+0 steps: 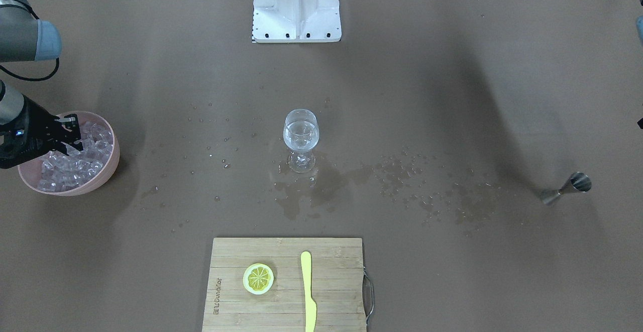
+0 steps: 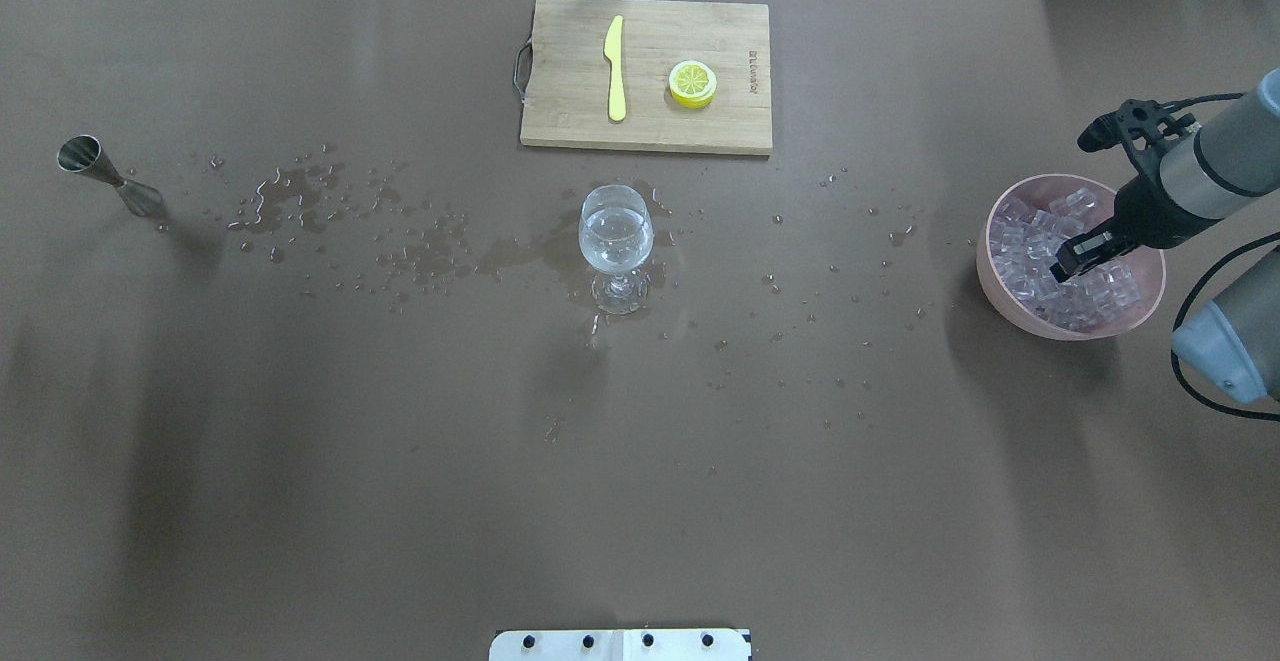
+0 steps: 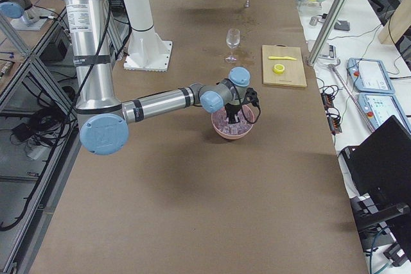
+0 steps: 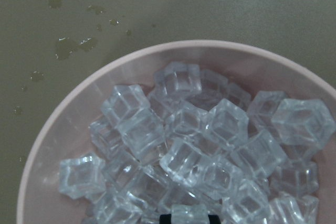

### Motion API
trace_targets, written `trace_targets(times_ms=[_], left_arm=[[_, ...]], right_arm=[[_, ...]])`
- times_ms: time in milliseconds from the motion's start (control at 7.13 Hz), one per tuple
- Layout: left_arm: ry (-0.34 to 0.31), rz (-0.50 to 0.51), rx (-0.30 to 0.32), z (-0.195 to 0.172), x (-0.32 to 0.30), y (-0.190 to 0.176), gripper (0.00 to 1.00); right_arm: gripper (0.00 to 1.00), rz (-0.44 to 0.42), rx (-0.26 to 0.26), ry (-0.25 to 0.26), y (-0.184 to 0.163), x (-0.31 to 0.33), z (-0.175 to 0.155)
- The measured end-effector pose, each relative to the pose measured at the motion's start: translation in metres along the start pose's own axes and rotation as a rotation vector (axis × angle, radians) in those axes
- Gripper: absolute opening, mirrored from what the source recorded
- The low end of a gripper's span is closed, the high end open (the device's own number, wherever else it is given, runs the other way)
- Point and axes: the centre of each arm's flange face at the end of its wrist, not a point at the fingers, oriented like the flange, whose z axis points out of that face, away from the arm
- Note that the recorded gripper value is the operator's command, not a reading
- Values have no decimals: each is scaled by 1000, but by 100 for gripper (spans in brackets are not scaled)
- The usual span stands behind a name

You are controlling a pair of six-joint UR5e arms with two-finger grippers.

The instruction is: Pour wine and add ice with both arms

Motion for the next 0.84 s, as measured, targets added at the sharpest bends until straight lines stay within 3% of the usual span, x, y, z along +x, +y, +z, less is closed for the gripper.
trace_targets(times_ms=[281, 561, 842], left_arm=[[0, 0, 0, 0, 0, 1, 98], [1, 0, 0, 0, 0, 1, 98], [1, -2, -4, 1, -1, 2, 98]], right_arm=[[0, -19, 16, -11, -6, -10, -8], [0, -39, 74, -43, -39, -55, -46], [0, 69, 124, -93, -96, -133, -92]])
